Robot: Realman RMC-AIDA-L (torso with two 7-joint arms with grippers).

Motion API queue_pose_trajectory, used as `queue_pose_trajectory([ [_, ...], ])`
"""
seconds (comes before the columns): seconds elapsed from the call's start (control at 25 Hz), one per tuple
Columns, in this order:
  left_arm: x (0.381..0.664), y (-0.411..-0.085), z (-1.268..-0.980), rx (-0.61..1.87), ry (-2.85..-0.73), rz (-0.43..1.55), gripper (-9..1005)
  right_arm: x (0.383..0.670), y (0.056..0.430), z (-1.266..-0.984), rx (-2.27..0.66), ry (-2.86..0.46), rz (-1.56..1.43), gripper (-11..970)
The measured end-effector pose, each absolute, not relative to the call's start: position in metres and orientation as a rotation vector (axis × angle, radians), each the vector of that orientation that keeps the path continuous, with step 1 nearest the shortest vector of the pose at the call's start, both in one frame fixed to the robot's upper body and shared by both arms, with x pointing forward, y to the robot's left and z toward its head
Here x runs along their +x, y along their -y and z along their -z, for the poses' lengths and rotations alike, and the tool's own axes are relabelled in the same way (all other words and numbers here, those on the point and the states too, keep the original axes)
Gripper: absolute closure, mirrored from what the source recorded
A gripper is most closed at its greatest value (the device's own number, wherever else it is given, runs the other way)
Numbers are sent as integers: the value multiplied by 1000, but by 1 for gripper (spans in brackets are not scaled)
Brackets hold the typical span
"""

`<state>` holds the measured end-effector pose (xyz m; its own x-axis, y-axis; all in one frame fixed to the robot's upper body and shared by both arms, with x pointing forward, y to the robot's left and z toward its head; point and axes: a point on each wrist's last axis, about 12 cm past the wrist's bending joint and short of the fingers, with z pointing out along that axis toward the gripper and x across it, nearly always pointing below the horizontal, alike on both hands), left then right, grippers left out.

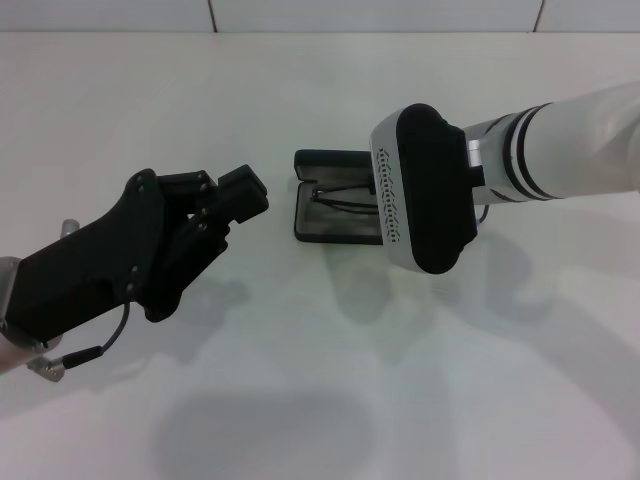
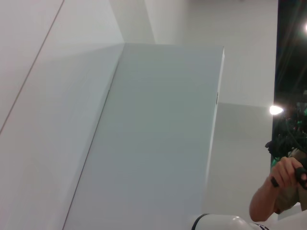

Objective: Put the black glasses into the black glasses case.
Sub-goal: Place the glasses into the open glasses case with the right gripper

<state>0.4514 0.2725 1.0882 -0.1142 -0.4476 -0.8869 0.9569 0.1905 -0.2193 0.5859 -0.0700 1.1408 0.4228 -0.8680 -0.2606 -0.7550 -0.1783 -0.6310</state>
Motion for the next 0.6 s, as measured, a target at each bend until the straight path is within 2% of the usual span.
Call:
queue_pose_trajectory([
  [0.36,450,-273,-1087,617,-1097,1331,942,587,69,-1136,-1943,-1388,198,912],
  [0.6,450,-272,-1087,618,-1099,1334,942,587,69,-1135,-1928,-1404,195,879],
])
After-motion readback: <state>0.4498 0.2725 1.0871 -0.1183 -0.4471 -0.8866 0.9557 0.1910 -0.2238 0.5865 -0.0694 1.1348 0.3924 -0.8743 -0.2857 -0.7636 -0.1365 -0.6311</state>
